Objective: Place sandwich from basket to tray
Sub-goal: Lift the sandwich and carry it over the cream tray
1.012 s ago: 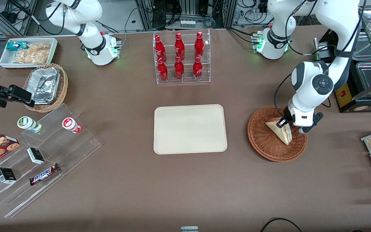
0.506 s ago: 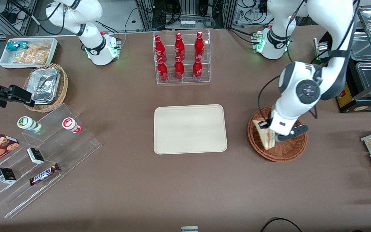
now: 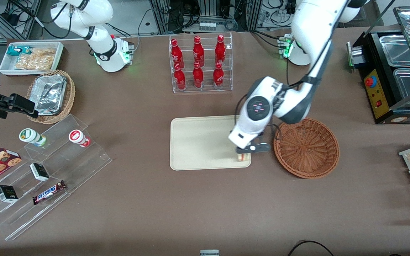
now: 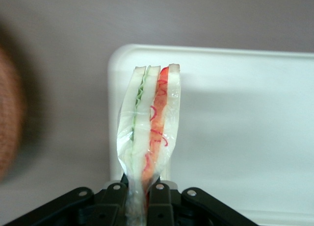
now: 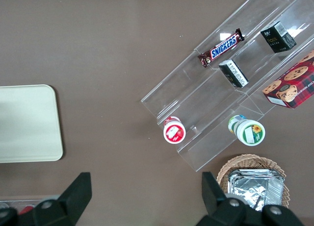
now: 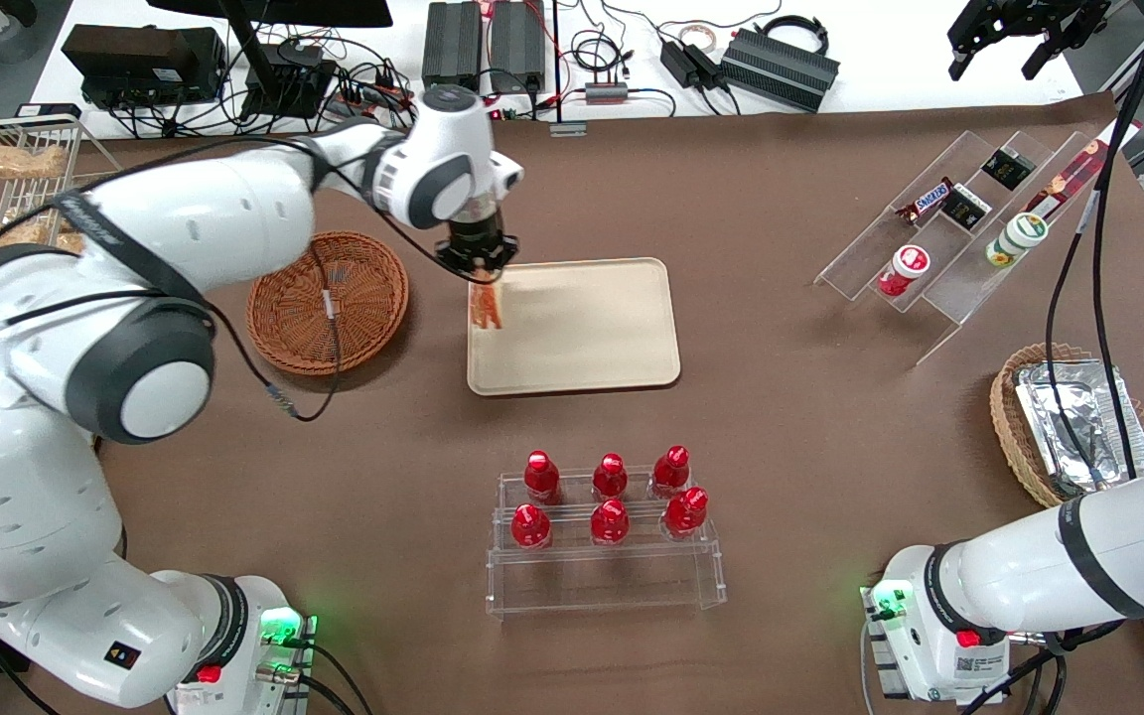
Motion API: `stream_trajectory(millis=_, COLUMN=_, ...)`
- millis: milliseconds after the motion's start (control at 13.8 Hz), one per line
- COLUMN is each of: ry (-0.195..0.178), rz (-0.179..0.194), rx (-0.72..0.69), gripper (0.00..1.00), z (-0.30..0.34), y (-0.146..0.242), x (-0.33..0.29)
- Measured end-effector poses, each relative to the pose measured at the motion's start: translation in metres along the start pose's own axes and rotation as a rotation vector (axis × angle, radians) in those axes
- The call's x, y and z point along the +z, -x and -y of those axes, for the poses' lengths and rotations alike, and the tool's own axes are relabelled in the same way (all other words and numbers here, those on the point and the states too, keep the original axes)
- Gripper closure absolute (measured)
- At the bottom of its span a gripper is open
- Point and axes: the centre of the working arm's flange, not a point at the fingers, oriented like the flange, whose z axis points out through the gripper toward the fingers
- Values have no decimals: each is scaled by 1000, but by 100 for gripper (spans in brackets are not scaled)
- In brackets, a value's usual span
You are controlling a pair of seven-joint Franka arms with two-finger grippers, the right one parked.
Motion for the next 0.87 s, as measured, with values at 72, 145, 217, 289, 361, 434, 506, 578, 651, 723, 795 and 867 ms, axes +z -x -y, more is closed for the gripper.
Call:
stream_trajectory(millis=72, ry=-13, rz=-9, rx=2, gripper=85, z=-24, y=8, x=5)
stream_trajectory(millis=145, ry=-24, rz=-19, rx=0, gripper=85, z=-44, y=15, x=10)
stream_trajectory(millis=217, ry=-28, rz=-22, rx=0, gripper=85, z=-59, y=21, x=15)
stream_trajectory(millis=289, ry=-29, rz=-23, rx=4, gripper=85, z=-70, y=26, x=19)
stream_trajectory(millis=361, ry=-31, rz=-21, rx=6, gripper=85, z=-78, y=31, x=24)
stream_trajectory(millis=434, ry=-35, rz=-18, rx=3, gripper=85, z=-83, y=36, x=29)
stream_trajectory(millis=506, ry=-40, rz=-14, rx=-2, gripper=85, z=-88, y=40, x=35)
stream_trajectory(millis=578, ry=-44, rz=-10, rx=-12, gripper=85, z=-92, y=43, x=41)
stream_trajectory(millis=651, ry=-48, rz=-7, rx=-25, gripper=85, z=-97, y=46, x=47)
stream_trajectory(millis=723, ry=-51, rz=-6, rx=-38, gripper=85, z=-102, y=49, x=53)
stream_trajectory(millis=795, ry=-52, rz=-6, rx=-44, gripper=85, z=-105, y=50, x=56)
stream_trajectory(millis=867, ry=-50, rz=-8, rx=-47, gripper=82, z=-107, y=51, x=58)
